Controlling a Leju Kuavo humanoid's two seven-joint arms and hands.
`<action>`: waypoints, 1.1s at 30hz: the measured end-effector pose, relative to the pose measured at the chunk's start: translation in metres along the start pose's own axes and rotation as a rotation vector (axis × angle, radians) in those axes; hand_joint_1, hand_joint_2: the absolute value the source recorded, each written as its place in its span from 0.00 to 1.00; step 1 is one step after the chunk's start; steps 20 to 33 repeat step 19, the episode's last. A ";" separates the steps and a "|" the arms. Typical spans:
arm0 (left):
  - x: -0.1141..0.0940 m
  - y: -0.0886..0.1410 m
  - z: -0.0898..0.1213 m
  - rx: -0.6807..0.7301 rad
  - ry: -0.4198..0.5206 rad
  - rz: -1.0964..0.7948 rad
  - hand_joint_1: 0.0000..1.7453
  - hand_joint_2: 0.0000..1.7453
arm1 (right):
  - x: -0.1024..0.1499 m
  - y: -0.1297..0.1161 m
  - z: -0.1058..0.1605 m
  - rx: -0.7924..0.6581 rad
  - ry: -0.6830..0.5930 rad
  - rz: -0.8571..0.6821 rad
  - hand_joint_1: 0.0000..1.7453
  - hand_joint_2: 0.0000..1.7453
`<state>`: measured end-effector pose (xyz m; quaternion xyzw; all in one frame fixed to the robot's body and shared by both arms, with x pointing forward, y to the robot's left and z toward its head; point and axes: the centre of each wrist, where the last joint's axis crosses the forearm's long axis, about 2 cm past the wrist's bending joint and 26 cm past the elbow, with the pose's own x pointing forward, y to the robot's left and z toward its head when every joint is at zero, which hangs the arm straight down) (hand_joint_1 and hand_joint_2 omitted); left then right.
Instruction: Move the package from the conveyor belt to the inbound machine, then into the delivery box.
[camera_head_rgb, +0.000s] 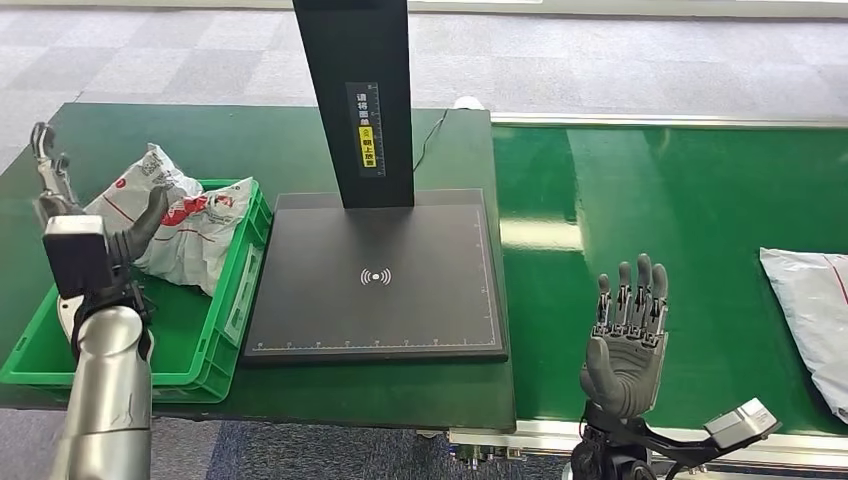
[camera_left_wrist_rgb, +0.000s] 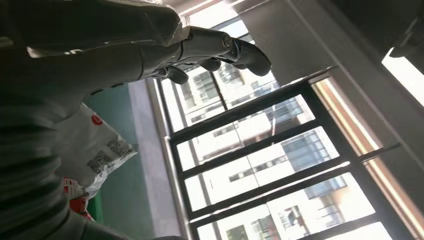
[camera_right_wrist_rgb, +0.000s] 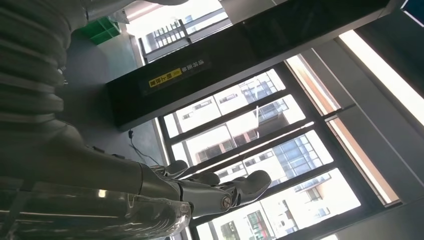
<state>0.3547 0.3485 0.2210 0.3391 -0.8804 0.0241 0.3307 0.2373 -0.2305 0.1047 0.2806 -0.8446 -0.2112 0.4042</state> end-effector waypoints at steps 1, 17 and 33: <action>0.011 0.002 0.010 0.033 -0.038 0.002 0.00 1.00 | 0.000 0.000 0.000 -0.002 0.000 0.002 0.00 1.00; 0.100 -0.092 0.172 -0.459 0.185 0.820 0.00 1.00 | -0.027 0.022 0.001 0.126 0.193 0.514 0.00 1.00; 0.101 -0.102 0.189 -0.518 0.223 0.844 0.00 1.00 | -0.032 0.023 0.005 0.144 0.234 0.538 0.00 1.00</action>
